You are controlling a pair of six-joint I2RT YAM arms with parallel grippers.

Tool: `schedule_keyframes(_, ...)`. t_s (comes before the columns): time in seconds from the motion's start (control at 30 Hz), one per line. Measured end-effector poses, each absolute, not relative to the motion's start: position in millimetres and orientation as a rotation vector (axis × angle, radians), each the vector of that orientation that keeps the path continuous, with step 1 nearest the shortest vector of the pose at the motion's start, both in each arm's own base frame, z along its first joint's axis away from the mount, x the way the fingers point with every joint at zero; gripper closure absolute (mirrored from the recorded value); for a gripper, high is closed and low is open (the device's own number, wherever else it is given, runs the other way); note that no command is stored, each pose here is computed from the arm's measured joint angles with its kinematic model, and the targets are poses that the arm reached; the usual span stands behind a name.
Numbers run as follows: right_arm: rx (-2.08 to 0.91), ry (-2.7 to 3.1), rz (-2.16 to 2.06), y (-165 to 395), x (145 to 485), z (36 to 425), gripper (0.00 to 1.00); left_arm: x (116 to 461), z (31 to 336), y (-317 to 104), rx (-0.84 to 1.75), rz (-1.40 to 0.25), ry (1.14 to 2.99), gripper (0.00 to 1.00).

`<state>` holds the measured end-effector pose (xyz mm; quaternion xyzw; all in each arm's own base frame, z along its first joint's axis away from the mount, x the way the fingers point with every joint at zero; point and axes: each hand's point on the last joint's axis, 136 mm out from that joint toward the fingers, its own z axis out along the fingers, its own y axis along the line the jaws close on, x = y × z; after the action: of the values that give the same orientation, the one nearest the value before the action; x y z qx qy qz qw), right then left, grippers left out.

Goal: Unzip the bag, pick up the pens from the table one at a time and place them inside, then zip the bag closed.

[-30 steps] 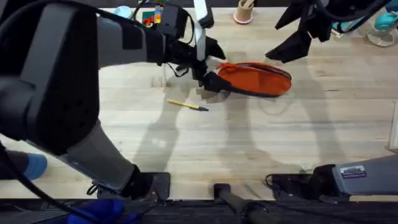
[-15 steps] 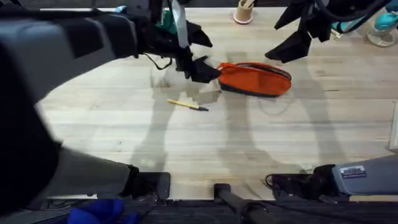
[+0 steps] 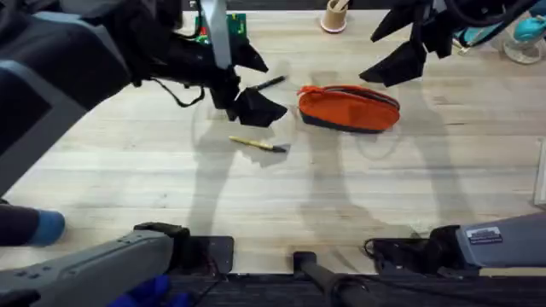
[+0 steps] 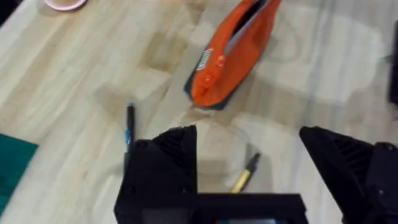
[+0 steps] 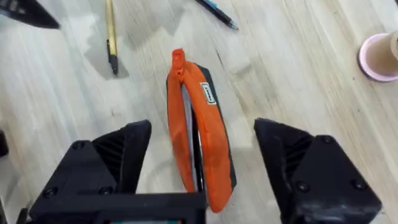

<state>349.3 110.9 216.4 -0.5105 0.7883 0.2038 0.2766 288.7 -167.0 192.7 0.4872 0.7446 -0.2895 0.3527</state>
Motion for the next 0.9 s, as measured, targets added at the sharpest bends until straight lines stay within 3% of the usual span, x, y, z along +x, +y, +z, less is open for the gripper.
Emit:
schedule_keyframes(0.33, -1.362, 2.144, 0.596, 113, 341, 216, 0.005, 264, 210, -167, 1.214, -0.881, 1.921, 0.006)
schedule_keyframes(0.77, -1.362, 2.161, 0.613, 113, 336, 218, 0.006, 261, 213, -168, 1.207, -0.902, 1.916, 0.007)
schedule_keyframes(0.9, -1.36, 2.119, 0.575, 113, 344, 234, 0.218, 261, 213, -168, 1.207, -0.904, 1.915, 0.007)
